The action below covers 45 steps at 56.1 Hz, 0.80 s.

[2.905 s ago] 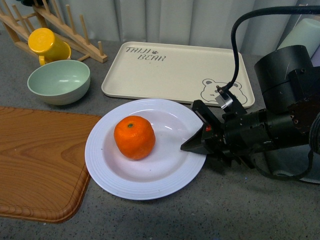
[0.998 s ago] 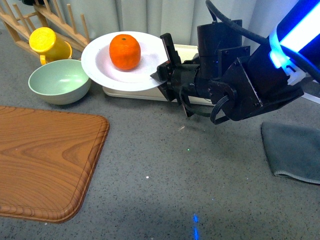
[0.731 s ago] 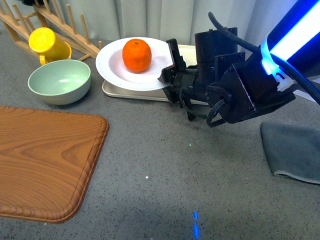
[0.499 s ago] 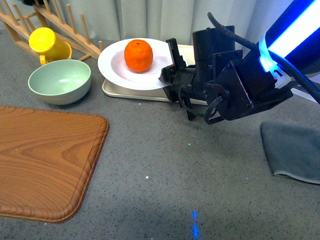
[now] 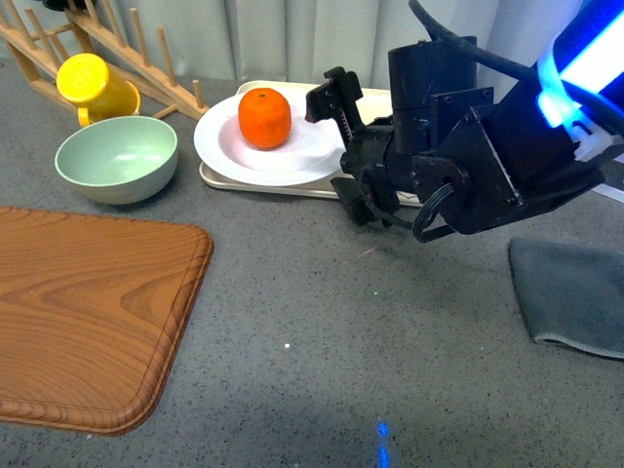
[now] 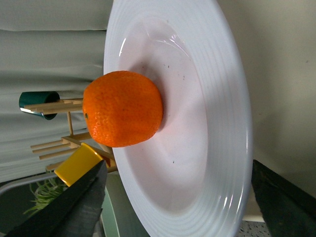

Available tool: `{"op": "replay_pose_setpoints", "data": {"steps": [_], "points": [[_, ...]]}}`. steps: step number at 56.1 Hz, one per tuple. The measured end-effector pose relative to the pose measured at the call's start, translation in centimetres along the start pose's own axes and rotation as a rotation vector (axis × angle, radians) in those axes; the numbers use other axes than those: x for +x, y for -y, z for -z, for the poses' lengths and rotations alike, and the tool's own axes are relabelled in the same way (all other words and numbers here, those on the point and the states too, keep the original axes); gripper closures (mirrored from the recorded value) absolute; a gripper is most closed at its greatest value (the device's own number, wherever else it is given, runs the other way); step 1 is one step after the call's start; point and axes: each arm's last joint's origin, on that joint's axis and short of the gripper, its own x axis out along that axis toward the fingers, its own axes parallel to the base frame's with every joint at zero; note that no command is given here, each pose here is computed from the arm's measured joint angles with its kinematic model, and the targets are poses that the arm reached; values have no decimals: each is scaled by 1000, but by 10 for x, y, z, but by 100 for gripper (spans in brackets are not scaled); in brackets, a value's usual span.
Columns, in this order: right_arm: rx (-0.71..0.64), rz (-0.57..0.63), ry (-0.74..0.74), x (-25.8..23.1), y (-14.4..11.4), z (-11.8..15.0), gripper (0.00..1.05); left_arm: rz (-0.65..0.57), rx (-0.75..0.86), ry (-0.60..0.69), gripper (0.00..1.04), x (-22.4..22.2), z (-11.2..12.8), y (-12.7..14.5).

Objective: Place orange and plate with both arms

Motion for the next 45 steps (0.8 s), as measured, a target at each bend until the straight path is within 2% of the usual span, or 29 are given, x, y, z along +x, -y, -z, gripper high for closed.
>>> {"op": "replay_pose_setpoints", "data": {"steps": [3,8,15,17,20,27,31,35,45], "points": [[-74,9,34,-7,-2,0,7,0,0,0,7,0,0,0],[-196,30,97,-20,-6,0,10,0,0,0,7,0,0,0],[-433,67,226,-46,-16,-1,9,0,0,0,7,0,0,0],[-546,79,274,-57,-20,-1,9,0,0,0,7,0,0,0],[-635,87,323,-69,-24,-1,9,0,0,0,7,0,0,0],[-942,153,426,-111,-31,0,9,0,0,0,7,0,0,0],[-1060,171,469,-132,-31,1,9,0,0,0,7,0,0,0],[-1168,201,502,-158,-29,1,9,0,0,0,7,0,0,0],[-1249,257,498,-216,-19,4,9,0,0,0,7,0,0,0]]}}
